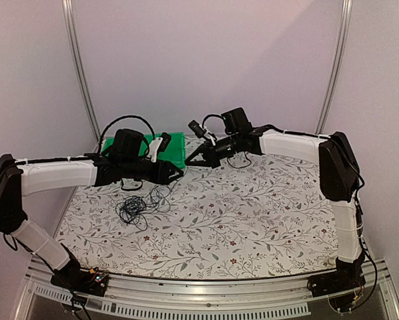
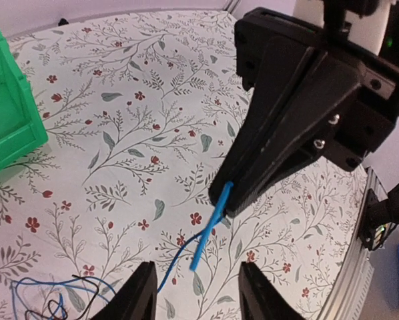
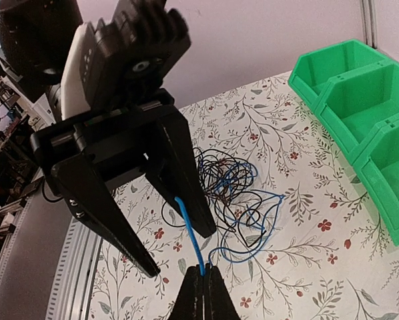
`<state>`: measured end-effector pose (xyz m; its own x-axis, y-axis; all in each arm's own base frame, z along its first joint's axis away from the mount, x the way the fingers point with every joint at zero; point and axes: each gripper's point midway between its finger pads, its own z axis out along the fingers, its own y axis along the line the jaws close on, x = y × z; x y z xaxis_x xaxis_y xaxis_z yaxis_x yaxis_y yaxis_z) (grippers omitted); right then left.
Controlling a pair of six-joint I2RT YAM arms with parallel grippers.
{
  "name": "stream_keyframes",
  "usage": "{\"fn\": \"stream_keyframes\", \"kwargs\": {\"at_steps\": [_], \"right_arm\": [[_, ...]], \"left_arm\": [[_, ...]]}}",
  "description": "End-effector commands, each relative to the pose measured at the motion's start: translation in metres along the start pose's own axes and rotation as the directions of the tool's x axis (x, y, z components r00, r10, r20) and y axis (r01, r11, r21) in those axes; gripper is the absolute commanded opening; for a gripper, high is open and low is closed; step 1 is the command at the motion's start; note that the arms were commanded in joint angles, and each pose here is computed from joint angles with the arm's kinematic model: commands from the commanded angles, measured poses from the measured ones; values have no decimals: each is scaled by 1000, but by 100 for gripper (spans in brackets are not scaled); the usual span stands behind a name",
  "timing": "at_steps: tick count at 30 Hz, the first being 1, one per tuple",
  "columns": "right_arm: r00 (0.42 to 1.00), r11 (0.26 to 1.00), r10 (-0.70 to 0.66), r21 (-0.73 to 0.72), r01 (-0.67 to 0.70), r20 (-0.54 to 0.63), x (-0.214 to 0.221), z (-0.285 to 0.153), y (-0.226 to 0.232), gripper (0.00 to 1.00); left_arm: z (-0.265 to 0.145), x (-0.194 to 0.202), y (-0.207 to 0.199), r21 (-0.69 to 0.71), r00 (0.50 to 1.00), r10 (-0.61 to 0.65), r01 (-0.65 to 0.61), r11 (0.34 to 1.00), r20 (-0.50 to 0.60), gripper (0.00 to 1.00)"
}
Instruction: Untangle the cables
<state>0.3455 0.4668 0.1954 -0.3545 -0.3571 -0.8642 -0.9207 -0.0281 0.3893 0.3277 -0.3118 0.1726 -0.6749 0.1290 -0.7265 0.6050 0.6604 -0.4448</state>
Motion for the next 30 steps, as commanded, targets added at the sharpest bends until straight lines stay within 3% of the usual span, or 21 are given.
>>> {"fn": "stream_keyframes", "kwargs": {"at_steps": [1,8,11,16,19,23,30], "right_arm": [[1000,1000,-26,12,26,17,-12,1,1,0],[1000,1000,-21,19,21,14,-16,0,1,0],[1000,1000,-19,23,18,12,-17,0,1,0],[999,999,-31,39,31,15,-23,-3,2,0],[999,998,-43,45,42,13,-25,-6,4,0],[996,995,-84,58,83,19,-35,-15,9,0],[943,951,-275,195,239,189,-147,-111,36,0]], "left_arm": [[-22,0,2,-80,977,138,-126,989,161,47],[-10,22,29,-189,948,252,-216,958,195,51],[3,18,53,-322,934,304,-233,917,189,64],[35,22,64,-332,922,353,-287,898,157,63],[54,29,77,-353,933,341,-282,892,116,47],[67,47,101,-414,956,288,-244,877,48,16],[57,80,111,-426,974,226,-207,881,-5,4]]}}
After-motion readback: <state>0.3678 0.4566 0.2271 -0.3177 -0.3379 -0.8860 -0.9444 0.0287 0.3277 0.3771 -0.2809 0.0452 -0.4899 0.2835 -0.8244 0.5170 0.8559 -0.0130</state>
